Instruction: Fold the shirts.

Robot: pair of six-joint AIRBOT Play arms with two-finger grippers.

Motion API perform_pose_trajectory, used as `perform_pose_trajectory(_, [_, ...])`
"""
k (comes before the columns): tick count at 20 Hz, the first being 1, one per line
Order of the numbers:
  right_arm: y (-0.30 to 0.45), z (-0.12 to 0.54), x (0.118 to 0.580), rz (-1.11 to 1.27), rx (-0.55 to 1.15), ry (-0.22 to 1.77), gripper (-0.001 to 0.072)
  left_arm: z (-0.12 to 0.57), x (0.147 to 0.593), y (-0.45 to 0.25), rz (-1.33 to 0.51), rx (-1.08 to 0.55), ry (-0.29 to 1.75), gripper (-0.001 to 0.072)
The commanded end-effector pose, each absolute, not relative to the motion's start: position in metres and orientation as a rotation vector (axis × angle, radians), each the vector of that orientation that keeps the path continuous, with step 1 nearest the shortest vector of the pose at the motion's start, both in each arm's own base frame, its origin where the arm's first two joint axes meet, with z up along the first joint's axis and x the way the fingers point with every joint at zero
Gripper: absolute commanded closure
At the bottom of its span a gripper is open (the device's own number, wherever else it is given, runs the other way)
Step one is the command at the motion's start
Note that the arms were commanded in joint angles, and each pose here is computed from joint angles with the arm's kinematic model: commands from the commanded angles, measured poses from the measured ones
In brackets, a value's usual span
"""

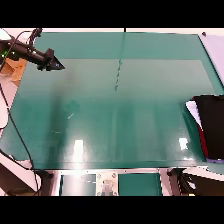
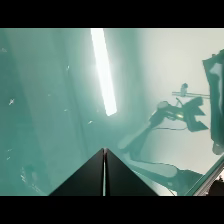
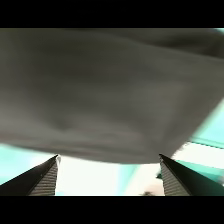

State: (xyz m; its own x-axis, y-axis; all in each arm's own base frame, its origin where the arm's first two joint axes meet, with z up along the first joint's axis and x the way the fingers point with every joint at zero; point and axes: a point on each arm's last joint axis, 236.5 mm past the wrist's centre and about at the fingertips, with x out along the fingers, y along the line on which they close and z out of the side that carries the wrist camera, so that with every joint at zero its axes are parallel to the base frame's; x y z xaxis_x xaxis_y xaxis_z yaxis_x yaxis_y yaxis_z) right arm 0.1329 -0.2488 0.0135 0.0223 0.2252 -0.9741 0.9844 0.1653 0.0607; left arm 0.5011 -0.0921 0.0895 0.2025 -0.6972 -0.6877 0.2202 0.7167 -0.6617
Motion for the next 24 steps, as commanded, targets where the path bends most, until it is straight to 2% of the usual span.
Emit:
perform_pose_trajectory(1, [-0.237,0.063,0.188,-0.77,1.306,1.298,0.0046,0.102,0.5,-0.099,-0.714,-0.476,1.175,0.0684])
perform_pose_trajectory(2, [-0.237,0.084,0.211,-0.713,1.264,1.242,0.0093,0.11,0.499,-0.1,-0.713,-0.467,1.158,0.0684])
perform_pose_trajectory(3, [-0.235,0.102,0.231,-0.664,1.214,1.199,0.0422,0.12,0.498,-0.102,-0.713,-0.453,1.135,0.0684])
perform_pose_trajectory(4, [-0.23,0.119,0.256,-0.606,1.146,1.153,0.0665,0.132,0.495,-0.103,-0.709,-0.431,1.11,0.0685])
perform_pose_trajectory(5, [-0.221,0.132,0.281,-0.548,1.085,1.113,0.0695,0.144,0.492,-0.103,-0.692,-0.393,1.085,0.0685])
perform_pose_trajectory(8, [-0.17,0.151,0.346,-0.345,0.857,1.072,0.0695,0.171,0.472,-0.111,-0.658,-0.258,1.051,0.0685])
perform_pose_trajectory(11, [-0.092,0.153,0.369,-0.13,0.648,1.119,0.0696,0.181,0.436,-0.135,-0.676,-0.194,1.062,0.0686])
perform_pose_trajectory(15, [0.005,0.133,0.332,0.062,0.464,1.159,0.0696,0.144,0.355,-0.153,-0.673,-0.174,1.173,0.0685])
perform_pose_trajectory(19, [0.074,0.07,0.277,0.196,0.389,1.219,0.0694,0.082,0.275,-0.141,-0.576,-0.225,1.24,0.0684])
perform_pose_trajectory(21, [0.088,0.046,0.266,0.225,0.376,1.259,0.0694,0.062,0.258,-0.13,-0.513,-0.227,1.256,0.0684])
perform_pose_trajectory(24, [0.094,0.038,0.261,0.24,0.363,1.278,0.0695,0.059,0.252,-0.13,-0.511,-0.231,1.272,0.0683])
